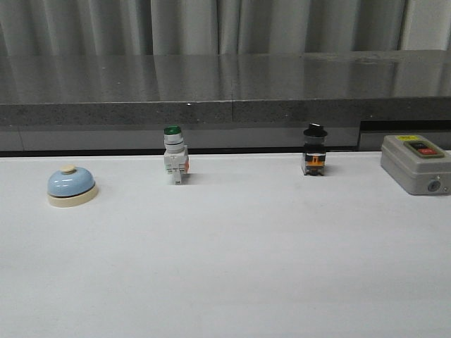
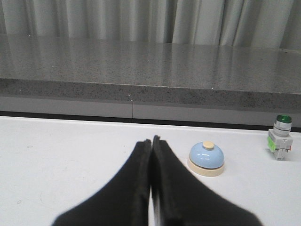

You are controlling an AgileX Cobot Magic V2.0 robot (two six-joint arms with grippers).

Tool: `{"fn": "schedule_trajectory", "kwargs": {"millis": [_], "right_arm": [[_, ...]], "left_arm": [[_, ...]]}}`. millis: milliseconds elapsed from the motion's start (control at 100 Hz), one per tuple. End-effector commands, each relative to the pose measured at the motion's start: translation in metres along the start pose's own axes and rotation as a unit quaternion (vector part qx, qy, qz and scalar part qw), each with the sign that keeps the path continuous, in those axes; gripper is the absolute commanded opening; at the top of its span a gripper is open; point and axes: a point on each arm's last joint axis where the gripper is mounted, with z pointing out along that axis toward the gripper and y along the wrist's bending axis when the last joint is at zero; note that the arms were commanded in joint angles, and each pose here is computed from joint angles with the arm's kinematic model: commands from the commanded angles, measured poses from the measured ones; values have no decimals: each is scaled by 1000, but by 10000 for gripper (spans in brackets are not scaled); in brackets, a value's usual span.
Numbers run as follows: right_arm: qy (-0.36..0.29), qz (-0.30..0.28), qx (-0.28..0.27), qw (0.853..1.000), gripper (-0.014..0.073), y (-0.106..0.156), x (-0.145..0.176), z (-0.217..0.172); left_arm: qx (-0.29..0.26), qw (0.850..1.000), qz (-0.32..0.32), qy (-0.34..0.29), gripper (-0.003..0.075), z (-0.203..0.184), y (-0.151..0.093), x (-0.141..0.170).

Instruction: Place and press bell with both arms

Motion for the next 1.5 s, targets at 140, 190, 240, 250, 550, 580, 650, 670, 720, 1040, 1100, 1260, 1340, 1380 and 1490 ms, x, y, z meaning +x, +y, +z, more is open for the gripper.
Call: {"fn": "schedule_trajectory", "kwargs": {"millis": [140,190,240,250,550,580,650,670,720,1040,1100,1260,1340,1380,1490], "right_arm": [[-57,-7,1,998,-60,0,-13,-2],[-57,-7,1,998,-60,0,-13,-2],[-57,-7,1,998,-60,0,-13,-2],[-57,-7,1,998,-60,0,-13,-2],[-57,-7,1,998,-60,0,-13,-2],[-57,-7,1,998,-60,0,-13,-2],[-57,-7,1,998,-60,0,-13,-2],[-57,-7,1,998,-60,0,-13,-2],[-57,-7,1,998,-60,0,-13,-2],[-57,-7,1,998,-60,0,-13,-2],[-57,-7,1,998,-60,0,-13,-2],[-57,-7,1,998,-60,0,-13,-2],[-57,-7,1,998,-60,0,-13,-2],[-57,-7,1,998,-60,0,-13,-2],[-57,-7,1,998,-60,0,-13,-2]], "left_arm": [[-1,1000,-1,-31,-20,0,1,6],[-1,1000,-1,-31,-20,0,1,6],[-1,1000,-1,-31,-20,0,1,6],[-1,1000,-1,-31,-20,0,1,6],[-1,999,-1,-32,-20,0,1,6],[-1,999,-1,-33,-20,0,1,6],[-1,999,-1,-38,-20,0,1,5],[-1,999,-4,-42,-20,0,1,4],[-1,998,-8,-63,-20,-1,1,0],[5,998,-15,-55,-20,-3,-5,-49],[7,999,-25,-45,-20,0,-6,-57],[7,999,-24,27,-20,12,-9,-77],[6,998,-19,62,-20,22,-11,-87],[6,997,-14,82,-20,27,-11,-90],[8,989,1,145,-20,46,-13,-103]]}}
